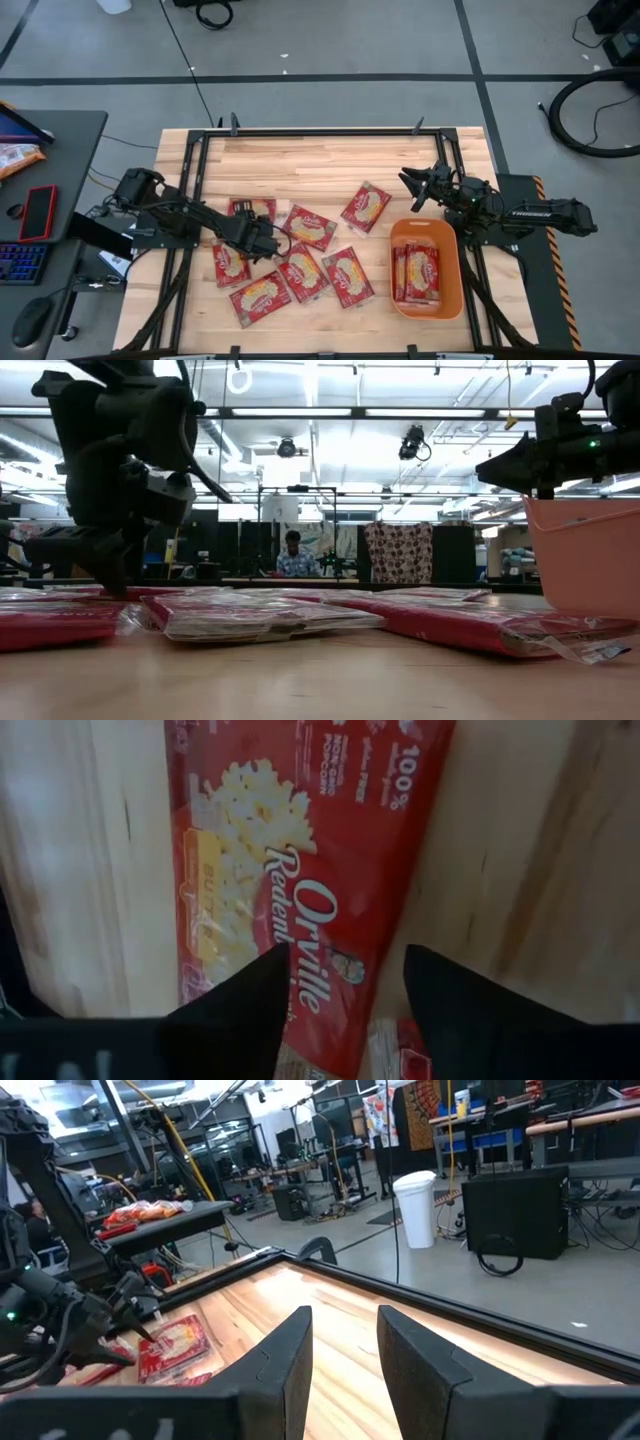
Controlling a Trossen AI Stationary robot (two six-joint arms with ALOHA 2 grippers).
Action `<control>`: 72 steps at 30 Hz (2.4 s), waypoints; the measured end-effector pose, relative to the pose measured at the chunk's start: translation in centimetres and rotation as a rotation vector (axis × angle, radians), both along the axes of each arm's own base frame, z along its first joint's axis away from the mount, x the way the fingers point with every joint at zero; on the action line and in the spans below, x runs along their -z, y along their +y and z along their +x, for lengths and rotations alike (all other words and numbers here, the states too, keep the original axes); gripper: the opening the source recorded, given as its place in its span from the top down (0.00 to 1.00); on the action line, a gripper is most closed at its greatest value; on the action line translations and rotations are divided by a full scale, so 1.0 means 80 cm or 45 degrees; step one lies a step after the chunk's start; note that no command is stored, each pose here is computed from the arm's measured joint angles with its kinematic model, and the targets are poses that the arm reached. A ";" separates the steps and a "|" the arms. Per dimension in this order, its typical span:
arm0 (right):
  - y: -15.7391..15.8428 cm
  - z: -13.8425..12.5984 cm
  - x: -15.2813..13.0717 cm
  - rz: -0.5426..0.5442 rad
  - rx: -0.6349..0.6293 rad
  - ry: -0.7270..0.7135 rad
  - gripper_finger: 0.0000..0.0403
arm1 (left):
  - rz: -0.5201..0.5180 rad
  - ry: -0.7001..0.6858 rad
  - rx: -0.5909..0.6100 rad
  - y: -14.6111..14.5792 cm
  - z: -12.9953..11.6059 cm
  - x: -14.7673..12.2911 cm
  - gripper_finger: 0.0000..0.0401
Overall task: Sort popcorn bags into baskets
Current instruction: Put the red popcorn bag into the orange bin
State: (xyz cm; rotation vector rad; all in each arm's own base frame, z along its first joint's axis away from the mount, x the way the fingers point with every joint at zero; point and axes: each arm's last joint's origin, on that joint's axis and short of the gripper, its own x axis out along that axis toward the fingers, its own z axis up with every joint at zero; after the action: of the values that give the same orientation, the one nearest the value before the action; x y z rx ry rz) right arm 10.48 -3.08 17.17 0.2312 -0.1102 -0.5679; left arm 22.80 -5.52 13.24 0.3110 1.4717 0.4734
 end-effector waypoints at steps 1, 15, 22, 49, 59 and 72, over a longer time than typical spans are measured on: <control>0.000 0.000 0.000 0.000 0.000 -0.001 0.70 | -0.001 0.001 -0.001 0.000 -0.001 0.001 0.55; 0.000 0.000 0.000 0.000 0.001 -0.001 0.70 | -0.078 -0.006 -0.045 0.002 -0.002 0.008 0.98; 0.000 0.000 0.000 0.000 0.001 -0.001 0.70 | -0.161 0.072 0.049 0.010 0.028 -0.033 0.99; 0.000 0.000 0.000 0.000 0.000 0.000 0.70 | 0.013 -0.636 0.488 0.000 0.142 -0.176 1.00; 0.000 0.000 -0.001 -0.001 0.004 -0.009 0.70 | -0.046 -0.804 0.631 -0.021 0.206 -0.197 1.00; 0.000 0.000 -0.001 -0.001 0.004 -0.009 0.70 | -0.174 -1.206 1.152 -0.021 0.279 -0.207 1.00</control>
State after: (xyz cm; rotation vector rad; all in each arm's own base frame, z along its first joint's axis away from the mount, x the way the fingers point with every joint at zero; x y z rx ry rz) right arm 10.48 -3.09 17.24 0.2319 -0.1174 -0.5701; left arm 45.09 -7.20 29.82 0.5095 0.3421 -0.2208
